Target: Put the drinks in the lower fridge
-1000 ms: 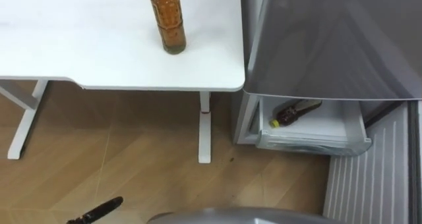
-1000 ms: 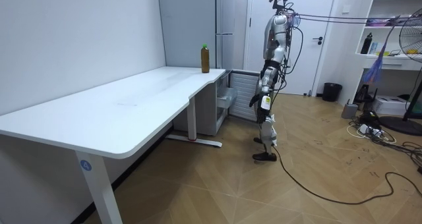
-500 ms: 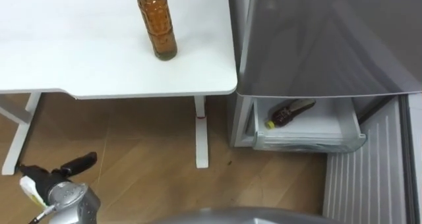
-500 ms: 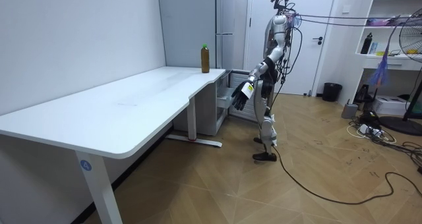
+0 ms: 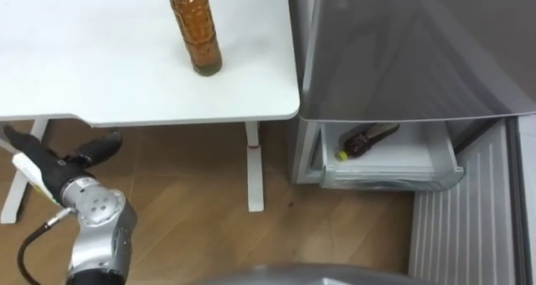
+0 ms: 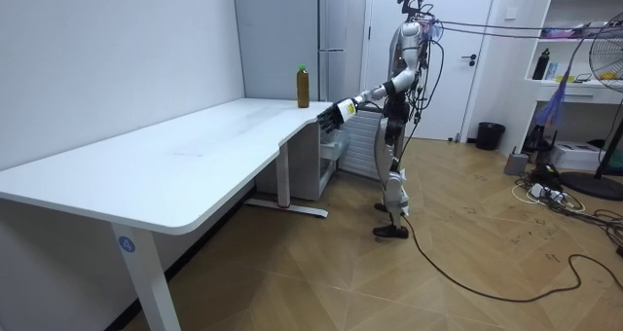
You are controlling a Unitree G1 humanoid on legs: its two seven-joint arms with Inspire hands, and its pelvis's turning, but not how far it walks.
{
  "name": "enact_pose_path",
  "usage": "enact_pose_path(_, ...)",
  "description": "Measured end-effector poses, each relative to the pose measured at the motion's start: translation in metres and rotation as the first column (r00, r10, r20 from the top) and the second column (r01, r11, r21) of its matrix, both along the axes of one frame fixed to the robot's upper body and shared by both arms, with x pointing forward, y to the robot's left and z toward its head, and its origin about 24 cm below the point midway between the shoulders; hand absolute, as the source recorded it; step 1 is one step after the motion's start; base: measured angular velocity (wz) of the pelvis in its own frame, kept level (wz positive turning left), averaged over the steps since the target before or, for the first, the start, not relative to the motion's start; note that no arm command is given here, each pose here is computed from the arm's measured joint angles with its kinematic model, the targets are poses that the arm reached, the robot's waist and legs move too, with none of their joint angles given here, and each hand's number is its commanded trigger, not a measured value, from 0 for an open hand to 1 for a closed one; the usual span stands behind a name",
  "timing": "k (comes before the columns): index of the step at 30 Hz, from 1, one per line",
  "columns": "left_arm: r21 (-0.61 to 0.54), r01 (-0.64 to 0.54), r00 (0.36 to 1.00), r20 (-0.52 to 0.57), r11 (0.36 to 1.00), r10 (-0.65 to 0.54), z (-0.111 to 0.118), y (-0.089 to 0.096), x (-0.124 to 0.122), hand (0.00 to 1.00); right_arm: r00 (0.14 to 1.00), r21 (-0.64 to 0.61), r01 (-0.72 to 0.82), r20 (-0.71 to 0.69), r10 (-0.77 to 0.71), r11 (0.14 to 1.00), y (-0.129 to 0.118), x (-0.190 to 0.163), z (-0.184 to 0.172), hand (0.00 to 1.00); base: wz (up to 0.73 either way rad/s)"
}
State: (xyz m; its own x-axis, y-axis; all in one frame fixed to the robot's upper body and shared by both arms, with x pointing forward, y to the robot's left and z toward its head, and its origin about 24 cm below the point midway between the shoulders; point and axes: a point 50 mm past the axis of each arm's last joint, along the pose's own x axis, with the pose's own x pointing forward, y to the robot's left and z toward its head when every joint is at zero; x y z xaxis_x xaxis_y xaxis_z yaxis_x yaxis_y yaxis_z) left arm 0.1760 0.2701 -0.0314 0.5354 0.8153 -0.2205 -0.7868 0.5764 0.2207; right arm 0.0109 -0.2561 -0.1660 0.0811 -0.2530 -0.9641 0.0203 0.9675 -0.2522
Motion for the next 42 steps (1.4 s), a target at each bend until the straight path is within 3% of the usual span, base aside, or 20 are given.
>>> enact_pose_path(9,0.004,0.159,0.973,0.168,0.987,-0.157,0.032,-0.016,0.028,0.00,1.000,0.010,-0.005,0.028,0.004,1.000,0.001,0.007,0.000,0.00,0.00)
enact_pose_path(16,-0.009,0.267,0.943,0.208,0.964,-0.259,0.038,-0.022,0.041,0.00,1.000,0.019,-0.012,0.026,0.011,1.000,0.000,0.007,0.000,0.00,-0.01)
enact_pose_path(24,-0.074,0.416,0.869,0.328,0.906,-0.372,0.052,-0.032,0.052,0.00,0.999,0.028,-0.015,0.033,0.014,0.999,0.001,0.005,0.000,0.00,-0.06)
enact_pose_path(42,-0.093,0.583,0.767,0.392,0.807,-0.508,0.058,-0.041,0.064,0.00,0.999,0.032,-0.034,-0.005,0.034,0.999,0.001,-0.003,-0.001,0.00,-0.01)
